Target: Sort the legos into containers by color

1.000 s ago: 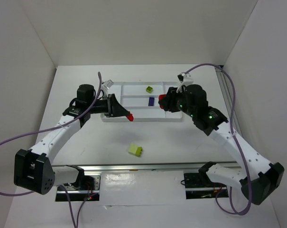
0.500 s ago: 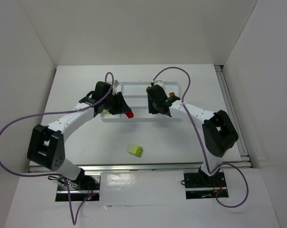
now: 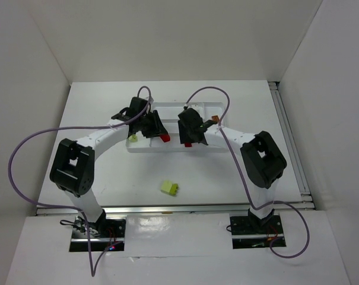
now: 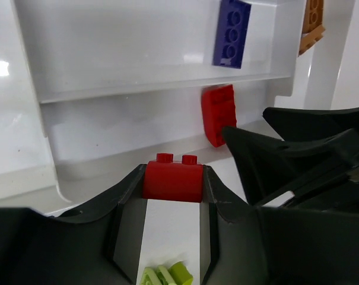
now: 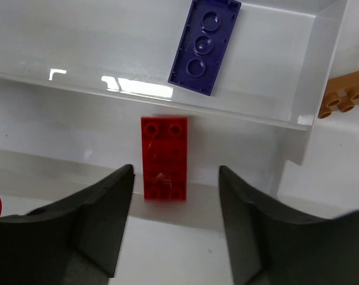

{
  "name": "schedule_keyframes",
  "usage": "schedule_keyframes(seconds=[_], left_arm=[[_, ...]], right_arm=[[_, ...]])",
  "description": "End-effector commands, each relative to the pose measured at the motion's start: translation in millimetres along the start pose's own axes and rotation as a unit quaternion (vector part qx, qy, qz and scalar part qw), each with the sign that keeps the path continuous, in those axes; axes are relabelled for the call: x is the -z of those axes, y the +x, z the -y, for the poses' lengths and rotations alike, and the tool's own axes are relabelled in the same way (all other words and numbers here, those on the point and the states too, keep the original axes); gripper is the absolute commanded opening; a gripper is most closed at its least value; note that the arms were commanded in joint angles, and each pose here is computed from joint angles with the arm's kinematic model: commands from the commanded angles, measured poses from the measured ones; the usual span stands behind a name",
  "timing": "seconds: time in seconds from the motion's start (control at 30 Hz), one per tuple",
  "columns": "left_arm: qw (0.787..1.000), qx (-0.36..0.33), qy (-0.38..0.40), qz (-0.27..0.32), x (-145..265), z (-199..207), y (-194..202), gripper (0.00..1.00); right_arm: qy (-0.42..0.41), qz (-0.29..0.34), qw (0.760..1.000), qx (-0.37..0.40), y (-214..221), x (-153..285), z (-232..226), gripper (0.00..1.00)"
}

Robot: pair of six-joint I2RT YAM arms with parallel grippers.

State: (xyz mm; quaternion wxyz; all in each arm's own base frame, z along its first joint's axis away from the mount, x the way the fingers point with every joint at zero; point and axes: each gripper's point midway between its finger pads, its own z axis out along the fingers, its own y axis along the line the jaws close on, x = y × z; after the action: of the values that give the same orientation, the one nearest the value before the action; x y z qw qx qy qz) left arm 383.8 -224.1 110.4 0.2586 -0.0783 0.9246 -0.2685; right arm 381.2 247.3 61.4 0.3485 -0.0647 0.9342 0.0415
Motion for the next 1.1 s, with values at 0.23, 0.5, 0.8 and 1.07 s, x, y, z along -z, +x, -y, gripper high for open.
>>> schedule_keyframes(seconds=[0.23, 0.5, 0.8, 1.07], left_arm=[[1.0, 0.001, -0.007, 0.015, -2.7, 11.6, -11.8, 0.0], [0.998, -0.02, -0.048, 0.019, -10.1, 13.8, -14.2, 0.1], [0.997, -0.036, -0.063, 0.006, -24.5, 22.9, -3.6, 0.75], [0.994, -0.06, -0.077, 0.049, 7.9, 40.2, -20.7, 0.97]], right_arm=[[-0.003, 0.066, 0.997, -0.029, -49.7, 23.7, -5.1, 0.8], [0.006, 0.134, 0.988, -0.077, -64.3, 106.5, 33.9, 0.81], [0.022, 0.146, 0.985, -0.094, -57.6, 141.3, 58.6, 0.83], [-0.028, 0.134, 0.986, -0.09, -46.8, 158.6, 49.3, 0.88]])
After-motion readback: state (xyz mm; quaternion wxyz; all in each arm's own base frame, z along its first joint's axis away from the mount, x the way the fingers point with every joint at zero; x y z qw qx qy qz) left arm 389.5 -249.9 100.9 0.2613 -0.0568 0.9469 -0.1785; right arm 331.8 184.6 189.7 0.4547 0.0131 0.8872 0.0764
